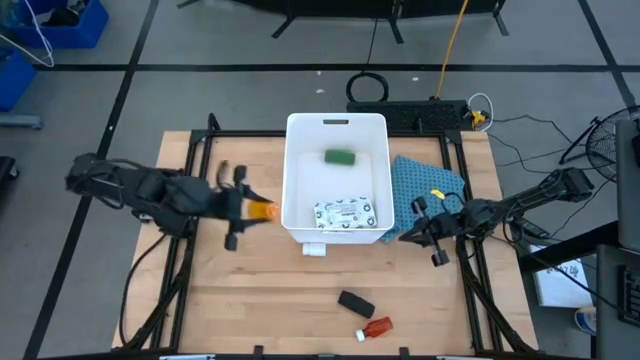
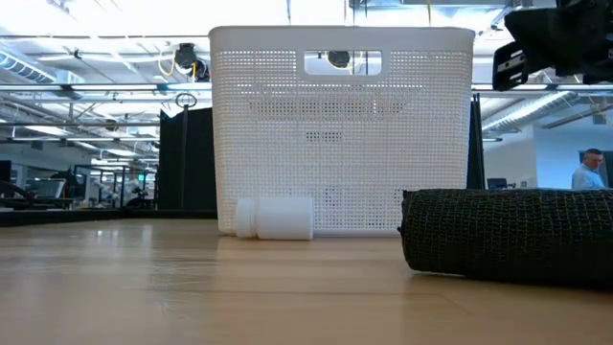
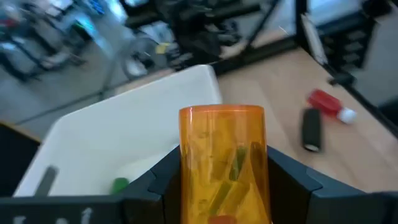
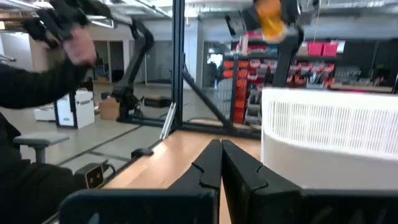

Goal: Pick & place medical supplies in basket/bin
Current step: Put the orange medicine bottle into the bin

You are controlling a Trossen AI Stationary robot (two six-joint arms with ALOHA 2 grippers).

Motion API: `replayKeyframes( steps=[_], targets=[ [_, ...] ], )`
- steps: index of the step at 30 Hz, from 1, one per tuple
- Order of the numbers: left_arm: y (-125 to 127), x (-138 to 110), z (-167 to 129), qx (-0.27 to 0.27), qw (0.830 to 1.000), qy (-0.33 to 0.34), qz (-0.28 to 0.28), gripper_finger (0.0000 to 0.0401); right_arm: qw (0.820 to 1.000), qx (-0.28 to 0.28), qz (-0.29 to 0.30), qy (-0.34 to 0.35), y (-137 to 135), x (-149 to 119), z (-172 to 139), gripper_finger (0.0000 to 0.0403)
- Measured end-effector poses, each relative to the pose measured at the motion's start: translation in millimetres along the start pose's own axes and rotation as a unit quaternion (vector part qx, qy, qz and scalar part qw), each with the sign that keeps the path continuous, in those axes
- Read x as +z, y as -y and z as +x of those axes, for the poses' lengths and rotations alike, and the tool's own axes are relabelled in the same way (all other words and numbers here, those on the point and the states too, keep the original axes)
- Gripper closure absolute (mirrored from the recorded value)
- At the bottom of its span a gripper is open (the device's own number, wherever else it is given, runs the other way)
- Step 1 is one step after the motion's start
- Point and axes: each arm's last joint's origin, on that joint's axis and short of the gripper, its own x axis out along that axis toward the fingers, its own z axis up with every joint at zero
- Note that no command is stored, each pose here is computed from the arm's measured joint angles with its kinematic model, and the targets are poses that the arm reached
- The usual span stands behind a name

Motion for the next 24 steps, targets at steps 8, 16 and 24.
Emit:
replayKeyframes(
  steps=[8,16,24],
  targets=[
    [3,-105,-1,0.062,0.981,0.168,-0.074,0.0232,0.999,-0.002,-0.024,0.038,0,7,0,0.0403],
    [10,-169,6,0.111,0.954,0.234,-0.149,0.0232,0.999,-0.002,-0.02,0.042,0,8,0,0.0403],
    [-2,-167,5,0.174,0.93,0.212,-0.245,0.0231,0.999,-0.001,-0.02,0.025,0,5,0,0.0403]
  ],
)
